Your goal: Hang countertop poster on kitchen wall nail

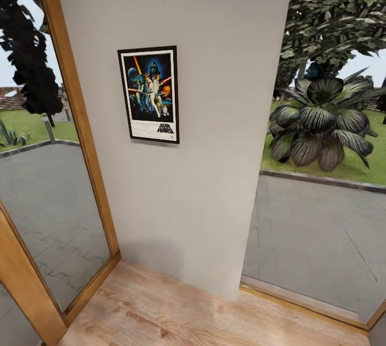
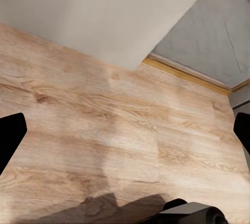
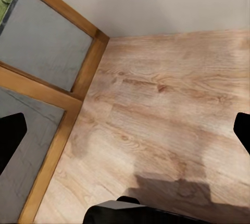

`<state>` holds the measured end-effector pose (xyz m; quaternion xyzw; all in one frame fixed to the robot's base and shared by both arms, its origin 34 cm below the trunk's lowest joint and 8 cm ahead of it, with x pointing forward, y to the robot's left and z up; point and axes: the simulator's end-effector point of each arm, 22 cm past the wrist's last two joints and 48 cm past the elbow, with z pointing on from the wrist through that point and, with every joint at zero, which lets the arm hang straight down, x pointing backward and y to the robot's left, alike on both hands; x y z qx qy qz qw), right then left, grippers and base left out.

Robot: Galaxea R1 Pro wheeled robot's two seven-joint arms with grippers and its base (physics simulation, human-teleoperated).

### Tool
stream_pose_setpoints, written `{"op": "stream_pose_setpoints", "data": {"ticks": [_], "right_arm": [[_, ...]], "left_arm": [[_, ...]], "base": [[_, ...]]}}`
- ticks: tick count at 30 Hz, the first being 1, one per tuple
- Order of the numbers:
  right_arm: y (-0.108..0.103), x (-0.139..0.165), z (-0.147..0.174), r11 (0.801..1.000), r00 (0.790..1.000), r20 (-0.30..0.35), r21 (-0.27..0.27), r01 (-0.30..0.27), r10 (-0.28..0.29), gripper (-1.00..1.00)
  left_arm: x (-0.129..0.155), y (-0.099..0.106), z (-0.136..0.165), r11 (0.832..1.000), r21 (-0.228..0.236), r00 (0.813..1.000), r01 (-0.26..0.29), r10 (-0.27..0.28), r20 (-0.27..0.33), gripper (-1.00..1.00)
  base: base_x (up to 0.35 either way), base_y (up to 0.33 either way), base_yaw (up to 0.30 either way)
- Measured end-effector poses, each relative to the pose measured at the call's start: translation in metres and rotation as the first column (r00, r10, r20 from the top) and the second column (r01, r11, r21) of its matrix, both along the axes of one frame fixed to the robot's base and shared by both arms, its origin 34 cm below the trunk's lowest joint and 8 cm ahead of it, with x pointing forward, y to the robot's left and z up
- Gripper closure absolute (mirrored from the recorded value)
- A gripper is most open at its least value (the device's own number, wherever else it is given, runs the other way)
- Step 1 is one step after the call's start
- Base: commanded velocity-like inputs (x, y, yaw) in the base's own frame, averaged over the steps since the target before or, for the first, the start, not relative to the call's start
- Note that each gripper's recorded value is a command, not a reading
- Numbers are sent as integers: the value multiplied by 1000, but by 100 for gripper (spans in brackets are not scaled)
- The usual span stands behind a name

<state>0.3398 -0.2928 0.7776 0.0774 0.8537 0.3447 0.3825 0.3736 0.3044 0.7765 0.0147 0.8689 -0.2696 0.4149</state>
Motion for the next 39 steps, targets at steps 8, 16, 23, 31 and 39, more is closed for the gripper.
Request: {"op": "stream_pose_setpoints", "data": {"ticks": [8, 16, 23, 31, 39], "right_arm": [[-8, -1, -9, 999, 999, -25, -33, 34, -35, -100], [-32, -16, -41, 981, 980, -125, -139, 135, -153, -100], [-45, -95, -100, 939, 883, -355, -264, 220, -306, -100], [-68, -117, -115, 894, 826, -401, -376, 245, -395, -100], [-94, -131, -123, 834, 775, -412, -488, 258, -480, -100]], "left_arm": [[2, -7, -11, 998, 26, 999, -49, 49, -20, -100], [3, 9, -45, 954, 235, 975, -187, 209, -75, -100], [-51, 11, -86, 930, 298, 939, -216, 282, -199, -100], [-58, 10, -89, 929, 300, 936, -218, 286, -206, -100], [-59, 10, -90, 929, 301, 935, -218, 286, -208, -100]], "base": [[0, 0, 0], [0, 0, 0], [0, 0, 0], [0, 0, 0], [0, 0, 0]]}}
